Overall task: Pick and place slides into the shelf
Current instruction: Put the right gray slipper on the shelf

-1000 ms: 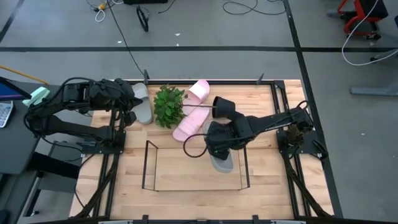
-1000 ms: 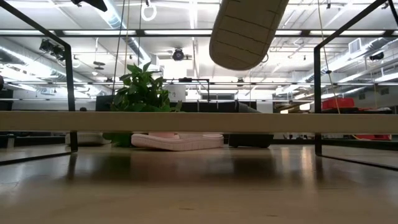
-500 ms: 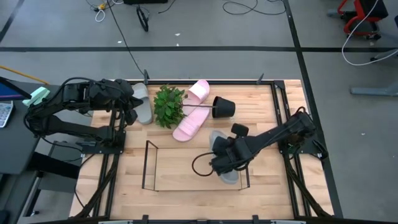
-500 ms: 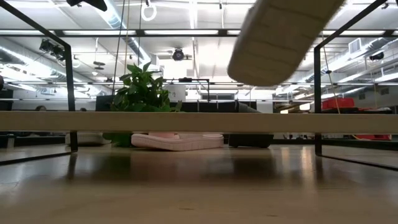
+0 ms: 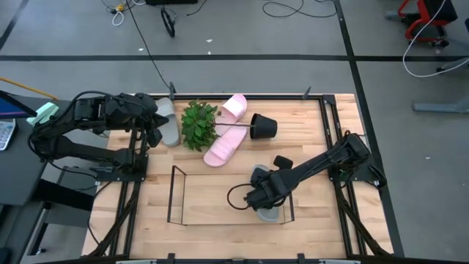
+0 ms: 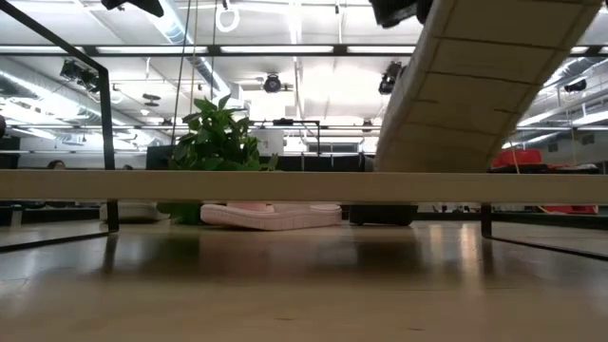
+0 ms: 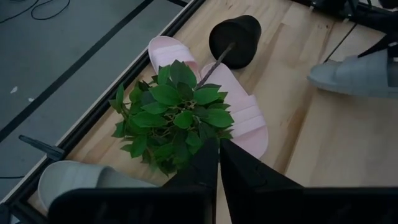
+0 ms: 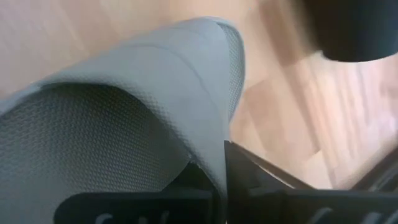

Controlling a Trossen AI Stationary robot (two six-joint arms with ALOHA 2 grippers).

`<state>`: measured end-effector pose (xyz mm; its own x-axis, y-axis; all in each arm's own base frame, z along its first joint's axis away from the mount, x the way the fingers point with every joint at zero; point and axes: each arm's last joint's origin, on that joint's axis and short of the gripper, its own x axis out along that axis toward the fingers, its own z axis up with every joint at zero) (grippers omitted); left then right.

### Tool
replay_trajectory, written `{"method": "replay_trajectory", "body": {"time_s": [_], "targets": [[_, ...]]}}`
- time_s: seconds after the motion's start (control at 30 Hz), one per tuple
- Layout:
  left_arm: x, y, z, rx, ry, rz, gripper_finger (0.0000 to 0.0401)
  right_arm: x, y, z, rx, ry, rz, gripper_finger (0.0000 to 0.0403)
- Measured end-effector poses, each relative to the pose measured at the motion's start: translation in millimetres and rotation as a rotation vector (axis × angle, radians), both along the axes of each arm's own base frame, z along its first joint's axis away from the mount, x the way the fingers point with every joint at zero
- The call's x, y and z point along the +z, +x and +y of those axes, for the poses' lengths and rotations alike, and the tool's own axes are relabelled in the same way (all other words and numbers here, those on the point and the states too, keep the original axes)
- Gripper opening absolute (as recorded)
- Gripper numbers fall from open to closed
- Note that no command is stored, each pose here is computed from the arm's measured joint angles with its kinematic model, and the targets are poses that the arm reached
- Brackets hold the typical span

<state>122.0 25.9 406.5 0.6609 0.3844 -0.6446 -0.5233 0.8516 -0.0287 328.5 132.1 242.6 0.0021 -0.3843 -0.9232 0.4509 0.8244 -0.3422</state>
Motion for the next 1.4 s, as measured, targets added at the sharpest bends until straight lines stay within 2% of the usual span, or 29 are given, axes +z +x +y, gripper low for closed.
{"method": "replay_trajectory", "body": {"time_s": [0.43, 0.7, 1.03, 1.4], "targets": [[0.0, 0.0, 0.1, -0.016, 0.017, 0.010, 0.0013, -4.6, -2.4, 3.8, 0.014, 0.002, 0.053, 0.0009], [0.0, 0.0, 0.1, -0.026, 0.028, 0.016, 0.0025, -4.6, -2.6, 3.7, 0.015, 0.000, 0.055, 0.0009], [0.0, 0.0, 0.1, -0.027, 0.028, 0.017, 0.0012, -5.0, -1.4, 4.4, 0.023, 0.015, 0.049, 0.0009], [0.0, 0.0, 0.0, -0.027, 0.028, 0.017, 0.0027, -5.5, -0.1, 5.7, 0.046, 0.044, 0.051, 0.0012]]}}
